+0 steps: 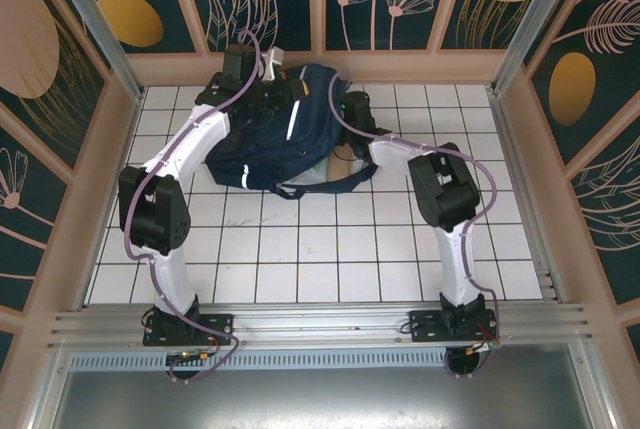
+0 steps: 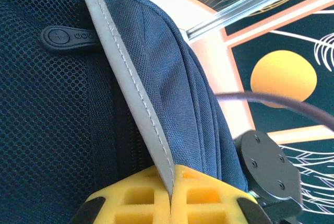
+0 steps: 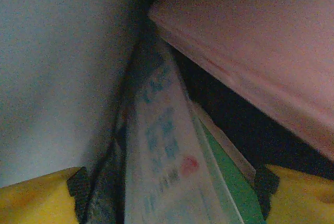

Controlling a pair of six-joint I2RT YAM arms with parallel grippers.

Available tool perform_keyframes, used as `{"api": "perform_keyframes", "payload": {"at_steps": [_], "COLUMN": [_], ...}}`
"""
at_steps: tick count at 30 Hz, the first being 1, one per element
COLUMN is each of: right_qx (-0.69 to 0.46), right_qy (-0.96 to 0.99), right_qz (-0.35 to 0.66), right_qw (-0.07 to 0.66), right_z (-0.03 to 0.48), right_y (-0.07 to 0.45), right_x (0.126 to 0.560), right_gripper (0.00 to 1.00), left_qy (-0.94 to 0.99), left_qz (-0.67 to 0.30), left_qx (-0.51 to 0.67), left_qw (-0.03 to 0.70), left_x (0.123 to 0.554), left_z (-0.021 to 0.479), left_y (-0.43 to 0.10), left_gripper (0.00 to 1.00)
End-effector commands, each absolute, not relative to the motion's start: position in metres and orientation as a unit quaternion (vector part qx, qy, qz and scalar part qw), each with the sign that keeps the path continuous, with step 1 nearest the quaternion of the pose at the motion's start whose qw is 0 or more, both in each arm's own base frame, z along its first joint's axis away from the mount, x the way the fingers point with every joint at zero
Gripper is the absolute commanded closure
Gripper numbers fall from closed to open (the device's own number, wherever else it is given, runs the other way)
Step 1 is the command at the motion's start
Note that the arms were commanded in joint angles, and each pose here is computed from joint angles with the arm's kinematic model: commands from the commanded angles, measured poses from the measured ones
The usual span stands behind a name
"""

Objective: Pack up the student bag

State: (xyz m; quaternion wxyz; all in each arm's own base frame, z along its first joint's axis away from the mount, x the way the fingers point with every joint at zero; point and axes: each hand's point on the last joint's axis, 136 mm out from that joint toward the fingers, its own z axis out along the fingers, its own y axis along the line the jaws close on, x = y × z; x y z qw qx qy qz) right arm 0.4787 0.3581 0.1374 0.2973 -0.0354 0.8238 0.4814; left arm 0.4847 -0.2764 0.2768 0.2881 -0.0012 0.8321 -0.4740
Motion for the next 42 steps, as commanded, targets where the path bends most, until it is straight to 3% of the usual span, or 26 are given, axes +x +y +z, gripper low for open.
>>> {"api": "perform_keyframes", "payload": {"at_steps": [1, 12, 19, 26, 36, 42], "right_qx": [-0.030, 0.024, 0.084, 0.205, 0.175, 0.162], "right_qy": [0.820, 0.840, 0.857, 0.844, 0.866, 0.876], "right_qz": [0.451, 0.387, 0.309, 0.257, 0.328, 0.343], "right_qw": [0.351, 0.380, 0.404, 0.423, 0.334, 0.298], "right_z": [0.166, 0.161, 0.152, 0.145, 0.129, 0.114], "right_y": [0.329, 0.256, 0.203, 0.118, 0.128, 0.142], "right_x": [0.471, 0.443, 0.432, 0.441, 0.501, 0.527], "right_gripper": [0.11, 0.09, 0.12, 0.19, 0.19, 0.18], "left_qy": [0.770, 0.785, 0.792, 0.823, 0.862, 0.878], "left_qz": [-0.530, -0.516, -0.516, -0.479, -0.446, -0.420], "left_qx": [0.062, 0.051, 0.042, 0.060, 0.076, 0.161], "left_qw": [0.350, 0.340, 0.323, 0.298, 0.228, 0.165], "left_x": [0.469, 0.472, 0.464, 0.444, 0.429, 0.393], "left_z": [0.353, 0.327, 0.304, 0.260, 0.172, 0.135], "left_y": [-0.290, -0.288, -0.287, -0.304, -0.341, -0.381], "left_gripper": [1.00, 1.00, 1.00, 1.00, 0.91, 0.98]}}
